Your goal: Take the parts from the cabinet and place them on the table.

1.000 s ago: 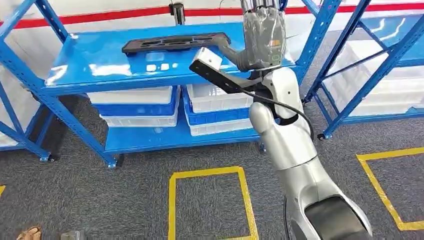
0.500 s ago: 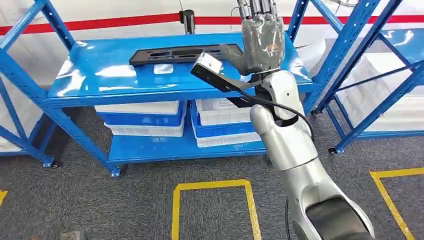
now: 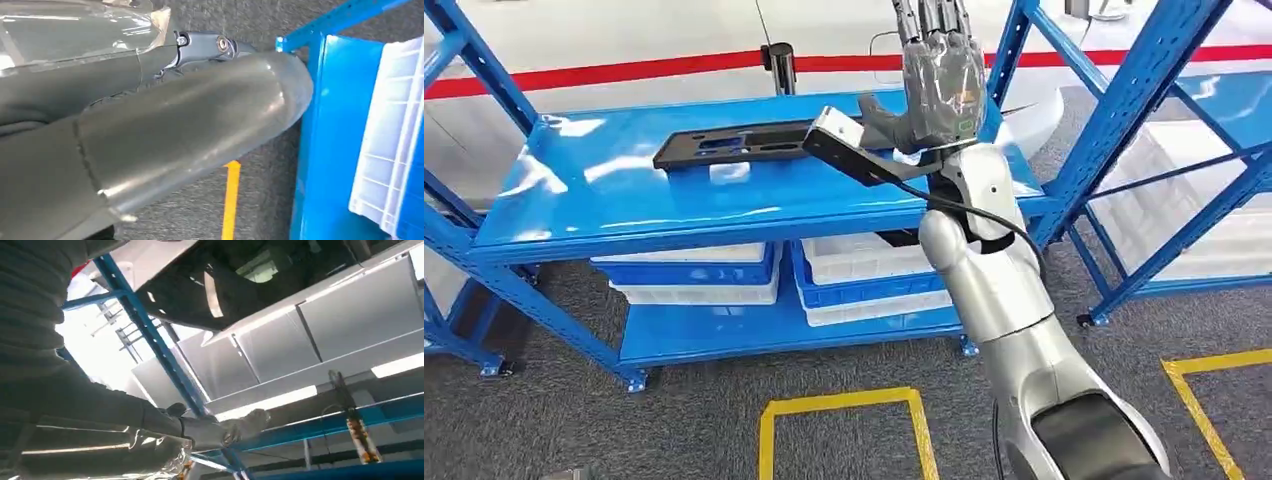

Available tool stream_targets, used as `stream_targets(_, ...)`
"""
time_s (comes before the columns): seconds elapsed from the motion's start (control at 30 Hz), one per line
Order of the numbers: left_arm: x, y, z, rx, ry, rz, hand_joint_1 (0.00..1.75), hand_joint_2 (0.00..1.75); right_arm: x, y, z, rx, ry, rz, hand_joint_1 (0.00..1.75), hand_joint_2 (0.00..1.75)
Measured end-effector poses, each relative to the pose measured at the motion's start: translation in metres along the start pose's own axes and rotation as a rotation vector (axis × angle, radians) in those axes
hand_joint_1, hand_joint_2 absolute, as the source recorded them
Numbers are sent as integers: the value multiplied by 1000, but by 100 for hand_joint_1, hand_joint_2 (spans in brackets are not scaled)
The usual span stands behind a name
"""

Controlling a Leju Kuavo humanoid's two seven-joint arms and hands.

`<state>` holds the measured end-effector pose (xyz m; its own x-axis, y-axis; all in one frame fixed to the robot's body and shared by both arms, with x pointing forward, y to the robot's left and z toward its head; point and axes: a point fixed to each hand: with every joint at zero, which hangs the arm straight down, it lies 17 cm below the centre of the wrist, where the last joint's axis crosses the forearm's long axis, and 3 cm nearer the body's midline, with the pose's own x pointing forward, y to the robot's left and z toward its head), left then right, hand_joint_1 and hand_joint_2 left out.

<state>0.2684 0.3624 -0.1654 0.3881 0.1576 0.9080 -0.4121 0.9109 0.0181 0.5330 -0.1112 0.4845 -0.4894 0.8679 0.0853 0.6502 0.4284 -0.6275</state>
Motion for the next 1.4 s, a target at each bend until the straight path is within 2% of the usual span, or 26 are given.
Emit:
stream_targets(0.17, 1, 1, -1, 2, -4, 0, 0, 0, 4, -6, -5, -15, -6, -5, 0, 175)
stream_targets(0.5, -3, 0, 2, -3, 6, -5, 0, 0, 1, 4, 3, 6, 2, -8, 0, 175)
stream_targets(0.6, -10, -3, 3, -19, 47, 5, 0, 0, 3, -3, -1, -11, 0, -15, 0, 175)
stream_targets(0.67, -26, -11, 8, -52, 134, 27, 0, 0, 4, -8, -4, -25, -1, -23, 0, 175)
stream_targets(0.73, -62, -16, 22, -78, 309, 5, 0, 0, 3, -10, -5, -27, 2, -37, 0, 175)
stream_targets(0.83, -100, -17, 49, -103, 477, 3, 0, 0, 0, -7, -1, -21, 6, -50, 0, 175)
stream_targets(0.9, -139, -18, 79, -114, 718, -9, 0, 0, 0, -8, -1, -27, 3, -73, 0, 175)
stream_targets(0.93, -161, -14, 102, -106, 877, -52, 0, 0, 1, -10, -3, -33, -1, -87, 0, 175)
stream_targets(1.0, -191, -1, 142, -75, 1106, -162, 0, 0, 3, -11, -6, -36, -2, -100, 0, 175)
stream_targets(1.07, -206, 6, 176, -81, 1268, -263, 0, 0, 8, -11, -8, -36, -8, -112, 0, 175)
stream_targets(1.13, -212, 0, 194, -113, 1335, -312, 0, 0, 13, -11, -11, -37, -13, -122, 0, 175)
stream_targets(1.4, -218, -9, 225, -237, 1428, -515, 0, 0, 26, -8, -14, -31, -32, -198, 0, 175)
